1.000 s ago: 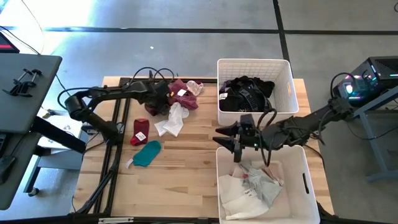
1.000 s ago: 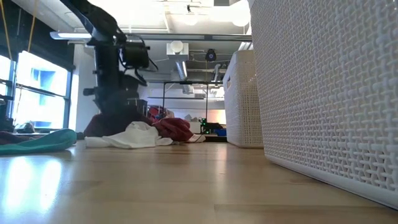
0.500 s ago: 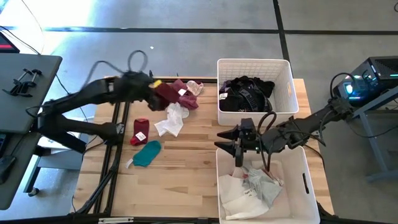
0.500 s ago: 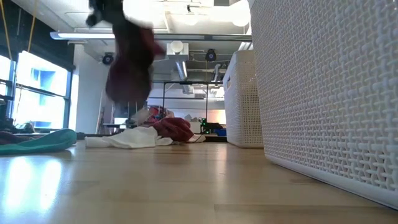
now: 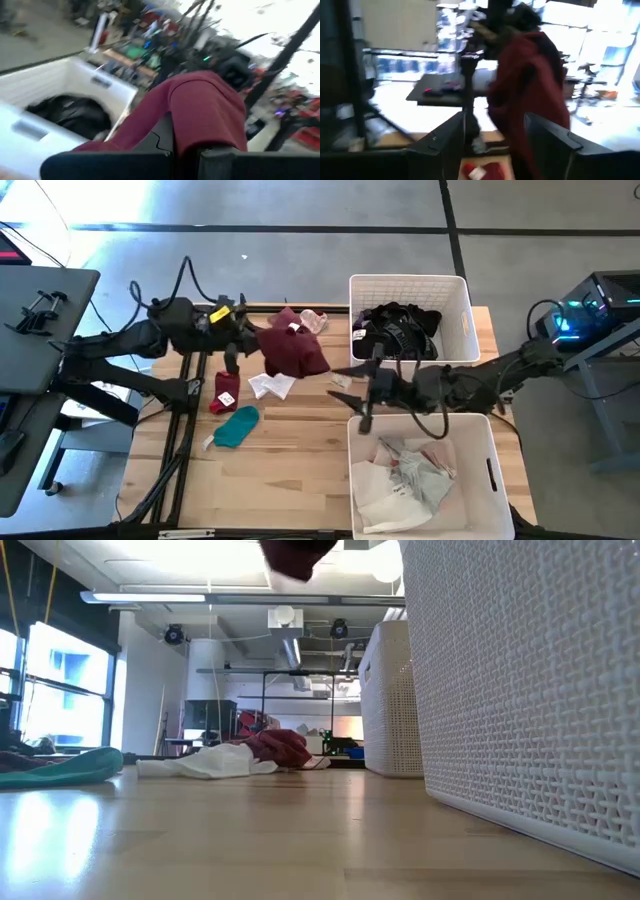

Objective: Sort clothes
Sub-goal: Put the red shirt into the top bin, then put the red sock into the top bin

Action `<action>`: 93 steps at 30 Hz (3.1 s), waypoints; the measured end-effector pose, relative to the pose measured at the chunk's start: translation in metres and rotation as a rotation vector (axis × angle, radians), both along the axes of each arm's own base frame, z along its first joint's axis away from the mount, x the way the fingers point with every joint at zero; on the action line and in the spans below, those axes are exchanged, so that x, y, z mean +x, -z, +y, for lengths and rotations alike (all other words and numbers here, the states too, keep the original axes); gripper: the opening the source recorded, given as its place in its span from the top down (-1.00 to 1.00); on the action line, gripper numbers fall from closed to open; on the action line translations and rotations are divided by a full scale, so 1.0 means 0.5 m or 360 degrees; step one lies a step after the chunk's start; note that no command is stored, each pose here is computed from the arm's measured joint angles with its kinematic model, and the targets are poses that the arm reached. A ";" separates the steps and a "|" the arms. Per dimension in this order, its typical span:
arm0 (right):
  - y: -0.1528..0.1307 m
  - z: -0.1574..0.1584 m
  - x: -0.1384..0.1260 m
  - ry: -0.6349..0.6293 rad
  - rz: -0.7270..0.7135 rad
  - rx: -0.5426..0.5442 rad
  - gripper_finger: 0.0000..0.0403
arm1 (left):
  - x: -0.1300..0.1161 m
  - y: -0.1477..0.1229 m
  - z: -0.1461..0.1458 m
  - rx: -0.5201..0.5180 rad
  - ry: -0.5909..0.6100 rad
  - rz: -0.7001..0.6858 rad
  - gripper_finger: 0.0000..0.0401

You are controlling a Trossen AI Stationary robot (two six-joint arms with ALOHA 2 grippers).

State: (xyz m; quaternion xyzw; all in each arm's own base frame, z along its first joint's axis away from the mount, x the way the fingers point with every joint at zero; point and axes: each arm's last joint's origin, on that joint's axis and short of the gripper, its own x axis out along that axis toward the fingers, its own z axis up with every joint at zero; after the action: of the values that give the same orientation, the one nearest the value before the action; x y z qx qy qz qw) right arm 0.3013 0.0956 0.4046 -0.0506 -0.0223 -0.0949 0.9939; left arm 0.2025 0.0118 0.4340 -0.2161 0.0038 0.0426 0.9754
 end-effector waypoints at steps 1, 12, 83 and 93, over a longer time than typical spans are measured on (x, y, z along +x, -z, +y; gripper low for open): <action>0.000 -0.004 0.006 0.0040 -0.0024 0.0002 0.06 | 0.009 -0.003 -0.004 0.0003 0.0023 -0.0046 1.00; -0.012 -0.071 0.032 -0.0107 -0.0202 0.0209 -0.20 | 0.117 0.008 -0.026 -0.0020 0.0311 -0.0286 1.00; 0.085 -0.368 -0.189 0.1340 0.0718 0.1347 0.10 | -0.022 0.122 0.185 0.0021 -0.0620 0.0951 0.07; 0.042 -0.264 -0.062 0.0764 0.0269 0.1048 0.10 | -0.001 0.320 0.224 -0.0461 -0.0423 0.2320 0.07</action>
State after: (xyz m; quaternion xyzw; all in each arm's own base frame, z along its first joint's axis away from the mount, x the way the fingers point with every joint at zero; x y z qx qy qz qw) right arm 0.2702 -0.0364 0.3837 0.2586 0.1035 -0.3215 0.9050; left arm 0.2018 0.1237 0.2739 -0.2580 0.6277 0.2912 0.6743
